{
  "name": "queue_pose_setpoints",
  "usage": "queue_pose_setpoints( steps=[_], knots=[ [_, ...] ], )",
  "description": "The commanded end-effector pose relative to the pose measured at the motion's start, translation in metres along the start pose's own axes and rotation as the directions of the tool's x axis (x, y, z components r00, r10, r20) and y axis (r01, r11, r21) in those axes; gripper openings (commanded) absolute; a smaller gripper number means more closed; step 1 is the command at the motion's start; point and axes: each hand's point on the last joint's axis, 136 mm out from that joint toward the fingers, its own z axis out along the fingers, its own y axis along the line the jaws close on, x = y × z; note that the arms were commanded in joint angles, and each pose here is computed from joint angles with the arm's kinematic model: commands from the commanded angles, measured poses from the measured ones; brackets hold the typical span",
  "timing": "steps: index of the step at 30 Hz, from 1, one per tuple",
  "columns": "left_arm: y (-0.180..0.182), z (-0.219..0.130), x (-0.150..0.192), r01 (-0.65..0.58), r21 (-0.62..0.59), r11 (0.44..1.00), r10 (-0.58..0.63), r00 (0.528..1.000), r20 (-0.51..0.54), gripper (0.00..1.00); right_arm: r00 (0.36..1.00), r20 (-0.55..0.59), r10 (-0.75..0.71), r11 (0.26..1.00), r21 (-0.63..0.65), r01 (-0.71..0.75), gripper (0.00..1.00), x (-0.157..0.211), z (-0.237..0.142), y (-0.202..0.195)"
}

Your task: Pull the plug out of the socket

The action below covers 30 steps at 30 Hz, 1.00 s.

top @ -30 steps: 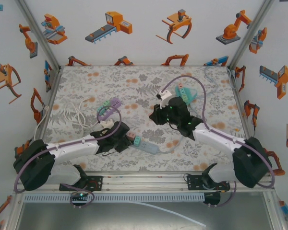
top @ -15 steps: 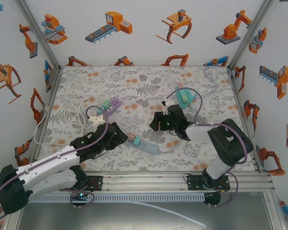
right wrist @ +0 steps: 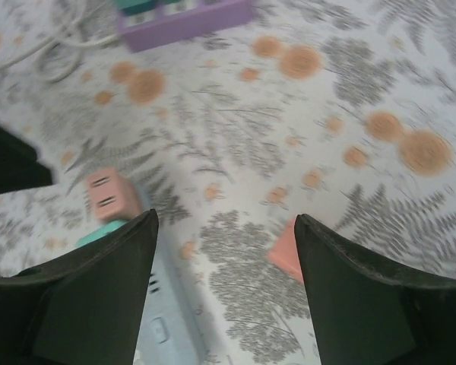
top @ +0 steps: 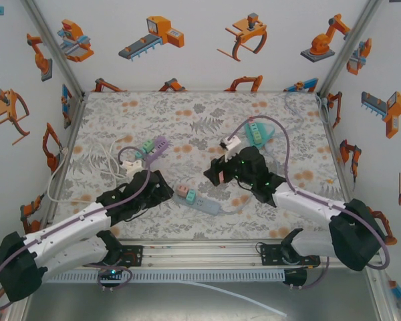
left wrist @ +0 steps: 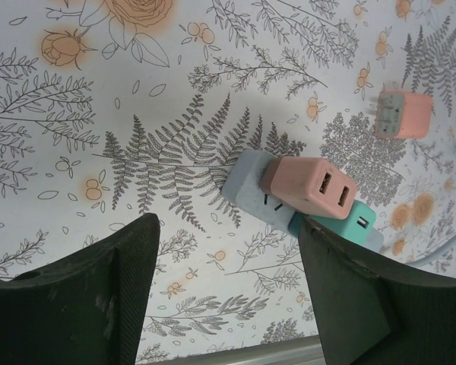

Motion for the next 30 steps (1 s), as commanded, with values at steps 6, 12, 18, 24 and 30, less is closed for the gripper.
queue_pose_setpoints(
  steps=[6,12,18,24,30],
  knots=[
    [-0.005,0.014,0.007,-0.003,0.05,0.999,0.005,0.999,-0.033,0.68,0.913,-0.244,-0.327,0.935,-0.22,0.277,0.68,0.037,0.027,0.076],
    [0.006,0.022,0.012,0.017,0.033,0.999,-0.015,0.998,-0.057,0.68,0.854,-0.358,-0.377,0.916,-0.279,0.288,0.68,0.064,0.047,0.087],
    [0.011,0.03,0.023,0.022,0.024,0.999,-0.02,0.995,-0.102,0.67,0.821,-0.409,-0.398,0.91,-0.289,0.297,0.66,0.08,0.056,0.086],
    [0.017,0.04,0.035,0.021,0.001,1.0,-0.021,0.989,-0.145,0.66,0.818,-0.408,-0.406,0.907,-0.293,0.303,0.59,0.086,0.067,0.089],
    [0.018,0.045,0.041,0.032,-0.004,0.999,-0.032,0.987,-0.157,0.66,0.82,-0.411,-0.398,0.907,-0.308,0.285,0.41,0.09,0.073,0.092]
  ],
)
